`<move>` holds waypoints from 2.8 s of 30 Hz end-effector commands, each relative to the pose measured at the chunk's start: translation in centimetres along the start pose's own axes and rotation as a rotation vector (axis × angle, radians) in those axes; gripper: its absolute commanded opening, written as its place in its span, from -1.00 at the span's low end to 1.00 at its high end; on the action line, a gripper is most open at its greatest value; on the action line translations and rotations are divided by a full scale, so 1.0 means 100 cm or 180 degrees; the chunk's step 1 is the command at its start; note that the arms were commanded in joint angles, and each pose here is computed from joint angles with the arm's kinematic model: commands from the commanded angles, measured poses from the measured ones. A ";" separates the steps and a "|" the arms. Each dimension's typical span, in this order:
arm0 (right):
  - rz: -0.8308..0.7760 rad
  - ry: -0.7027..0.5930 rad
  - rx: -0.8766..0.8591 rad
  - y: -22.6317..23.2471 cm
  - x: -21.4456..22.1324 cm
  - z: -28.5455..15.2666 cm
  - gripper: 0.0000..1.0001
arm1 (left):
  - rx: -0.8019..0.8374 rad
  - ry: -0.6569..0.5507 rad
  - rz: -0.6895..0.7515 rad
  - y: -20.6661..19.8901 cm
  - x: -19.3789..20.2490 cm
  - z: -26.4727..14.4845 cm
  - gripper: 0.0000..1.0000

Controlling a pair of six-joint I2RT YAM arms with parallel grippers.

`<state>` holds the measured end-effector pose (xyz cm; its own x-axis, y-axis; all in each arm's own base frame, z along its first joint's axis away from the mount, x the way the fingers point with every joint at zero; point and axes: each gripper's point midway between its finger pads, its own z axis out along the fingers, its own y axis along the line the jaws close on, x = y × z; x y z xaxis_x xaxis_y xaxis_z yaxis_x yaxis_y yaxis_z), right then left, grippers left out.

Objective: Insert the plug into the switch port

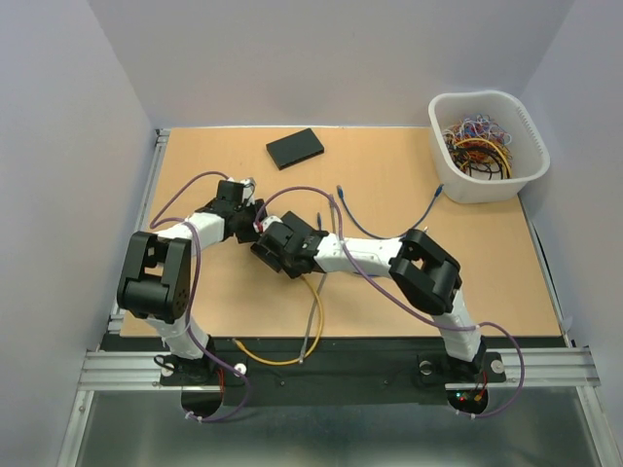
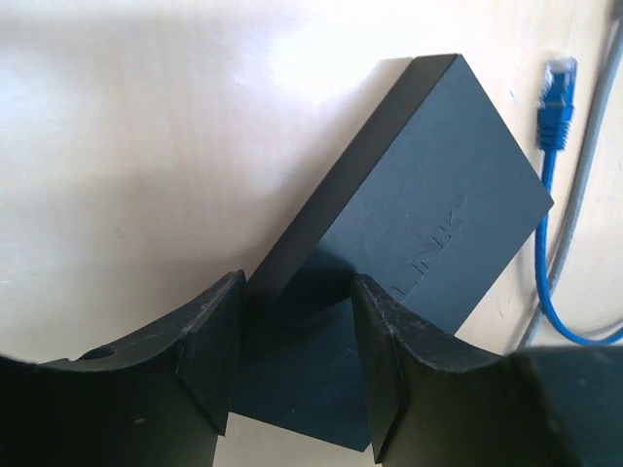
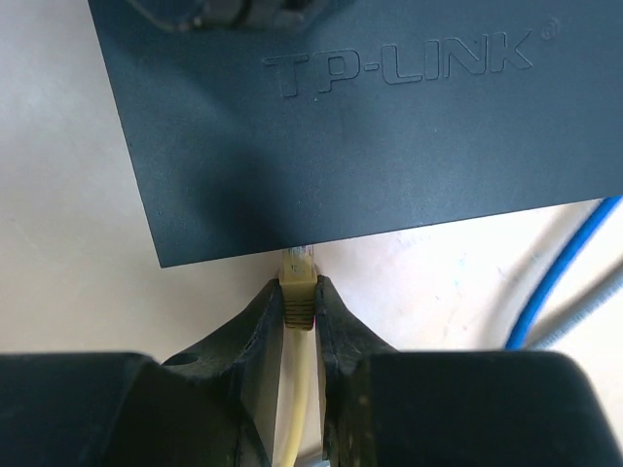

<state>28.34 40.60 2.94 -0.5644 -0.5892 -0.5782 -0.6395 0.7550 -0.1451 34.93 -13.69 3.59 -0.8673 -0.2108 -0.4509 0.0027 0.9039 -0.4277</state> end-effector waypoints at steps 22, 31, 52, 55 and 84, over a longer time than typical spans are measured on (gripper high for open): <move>-0.0161 -0.1109 -0.0527 -0.007 -0.004 -0.062 -0.99 | 0.0425 0.0429 -0.0077 -0.061 0.111 -0.034 0.11; -0.0248 -0.1137 -0.0673 -0.003 0.002 -0.072 -0.99 | 0.0370 0.0362 -0.0023 -0.064 0.129 -0.038 0.11; -0.0473 -0.1328 -0.1099 0.034 -0.054 -0.070 -0.99 | 0.0226 0.0329 -0.0014 -0.059 0.154 -0.037 0.09; -0.0465 -0.1383 -0.1254 0.043 -0.064 -0.076 -0.99 | 0.0195 0.0360 -0.0031 -0.057 0.162 -0.037 0.08; -0.0045 -0.3038 -0.2019 0.074 -0.176 -0.161 -0.99 | 0.0876 0.0709 0.0150 -0.096 0.210 -0.041 0.06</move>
<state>22.22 36.14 2.71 -0.4730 -0.6870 -0.5516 -0.8291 0.5589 0.0149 25.15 -18.17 3.07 -0.7281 -0.2523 -0.6373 0.0073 0.9269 -0.3752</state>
